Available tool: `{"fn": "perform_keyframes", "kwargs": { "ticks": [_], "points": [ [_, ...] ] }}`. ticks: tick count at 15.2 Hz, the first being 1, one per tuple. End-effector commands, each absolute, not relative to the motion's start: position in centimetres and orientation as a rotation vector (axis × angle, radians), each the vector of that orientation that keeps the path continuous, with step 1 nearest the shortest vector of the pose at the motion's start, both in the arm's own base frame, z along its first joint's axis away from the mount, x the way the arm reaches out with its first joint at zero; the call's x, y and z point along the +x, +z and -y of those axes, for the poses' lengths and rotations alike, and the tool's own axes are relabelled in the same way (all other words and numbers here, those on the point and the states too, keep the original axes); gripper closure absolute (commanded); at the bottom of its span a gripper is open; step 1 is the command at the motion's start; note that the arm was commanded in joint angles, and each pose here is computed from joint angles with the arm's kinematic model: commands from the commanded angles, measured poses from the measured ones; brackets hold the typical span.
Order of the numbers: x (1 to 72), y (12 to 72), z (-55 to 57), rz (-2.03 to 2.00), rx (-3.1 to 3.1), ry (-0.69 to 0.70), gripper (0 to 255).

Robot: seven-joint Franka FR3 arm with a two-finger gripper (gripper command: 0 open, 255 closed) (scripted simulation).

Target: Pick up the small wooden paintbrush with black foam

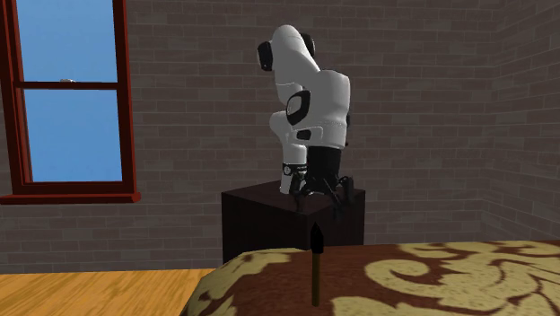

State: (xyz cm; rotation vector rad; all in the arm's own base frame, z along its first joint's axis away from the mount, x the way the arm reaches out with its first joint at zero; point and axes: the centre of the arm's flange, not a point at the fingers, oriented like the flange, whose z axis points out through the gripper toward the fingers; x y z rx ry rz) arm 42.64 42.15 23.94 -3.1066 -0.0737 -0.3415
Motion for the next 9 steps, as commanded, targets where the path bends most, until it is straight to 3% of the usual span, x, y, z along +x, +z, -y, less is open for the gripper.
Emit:
{"fn": "perform_keyframes", "kwargs": {
  "ticks": [1, 7, 8, 9],
  "points": [
    [42.7, 22.6, -42.5, 0.074, -3.107, -0.344, 0],
    [42.7, 20.2, -42.5, 0.074, -3.107, -0.344, 0],
    [42.7, 20.2, -42.5, 0.074, -3.107, -0.344, 255],
    [42.7, 20.2, -42.5, 0.074, -3.107, -0.344, 255]
  ]
}}
